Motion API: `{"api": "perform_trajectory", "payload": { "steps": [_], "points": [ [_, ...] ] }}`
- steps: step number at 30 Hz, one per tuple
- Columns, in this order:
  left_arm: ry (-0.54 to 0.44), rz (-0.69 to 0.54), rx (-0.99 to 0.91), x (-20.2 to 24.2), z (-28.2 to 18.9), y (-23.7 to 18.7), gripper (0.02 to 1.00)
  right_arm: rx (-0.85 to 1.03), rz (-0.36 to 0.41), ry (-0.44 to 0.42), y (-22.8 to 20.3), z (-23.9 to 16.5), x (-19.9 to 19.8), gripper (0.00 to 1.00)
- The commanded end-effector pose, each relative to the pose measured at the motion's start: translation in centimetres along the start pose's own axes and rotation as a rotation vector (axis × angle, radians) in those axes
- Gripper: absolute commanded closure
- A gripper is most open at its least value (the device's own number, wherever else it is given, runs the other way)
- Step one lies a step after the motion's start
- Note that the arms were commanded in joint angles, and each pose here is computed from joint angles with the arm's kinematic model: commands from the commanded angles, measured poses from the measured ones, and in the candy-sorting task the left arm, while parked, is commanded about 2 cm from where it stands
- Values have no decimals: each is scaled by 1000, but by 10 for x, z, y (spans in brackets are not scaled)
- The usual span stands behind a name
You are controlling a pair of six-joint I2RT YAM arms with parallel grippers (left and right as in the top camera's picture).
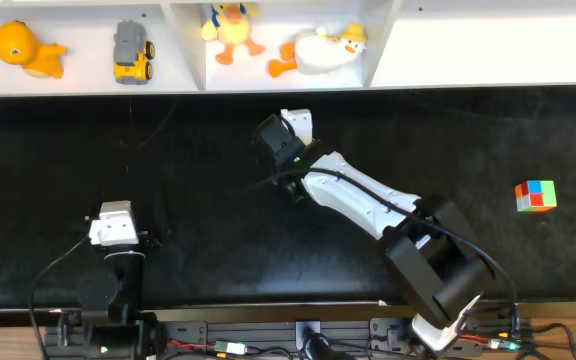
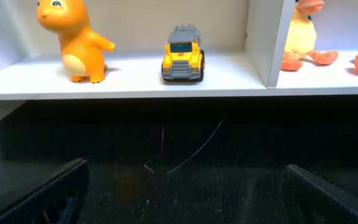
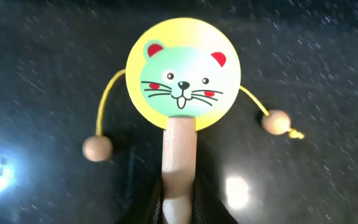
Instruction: Store Toys
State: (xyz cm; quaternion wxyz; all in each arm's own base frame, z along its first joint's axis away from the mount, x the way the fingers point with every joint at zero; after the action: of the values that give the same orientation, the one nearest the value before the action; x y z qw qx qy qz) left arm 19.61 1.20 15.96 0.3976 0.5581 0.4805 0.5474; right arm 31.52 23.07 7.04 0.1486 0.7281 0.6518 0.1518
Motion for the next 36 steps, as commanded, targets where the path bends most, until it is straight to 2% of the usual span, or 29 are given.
{"api": "perform_trajectory", "payload": {
  "steps": [1,7,14,21,27,36],
  "points": [
    [-5,11,-9,-1,-1,1,20,-30,-17,-15,6,-21,-6,915],
    [-5,11,-9,-1,-1,1,20,-66,-31,-40,11,-46,-19,912],
    [-5,11,-9,-1,-1,1,20,-82,-19,-27,-1,-67,-42,890],
    [-5,11,-9,-1,-1,1,20,-105,39,-11,-9,-86,-78,879],
    [-5,11,-9,-1,-1,1,20,-133,80,3,-14,-103,-99,912],
    [-5,11,-9,-1,-1,1,20,-137,165,-52,-11,-125,-142,921]
  ]
}}
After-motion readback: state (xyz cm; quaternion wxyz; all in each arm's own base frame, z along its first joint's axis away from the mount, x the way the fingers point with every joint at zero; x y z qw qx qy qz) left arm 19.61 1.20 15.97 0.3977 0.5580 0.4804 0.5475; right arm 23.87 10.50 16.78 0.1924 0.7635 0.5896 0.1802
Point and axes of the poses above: each gripper's point midway between its finger pads, its own z axis out along the fingers, its own x axis along the line the jaws close on, y = z × x, the point moved 5 cm from there along -z, back along the fingers, and after that the axes turned 10 degrees about z, right-handed, at the moved point
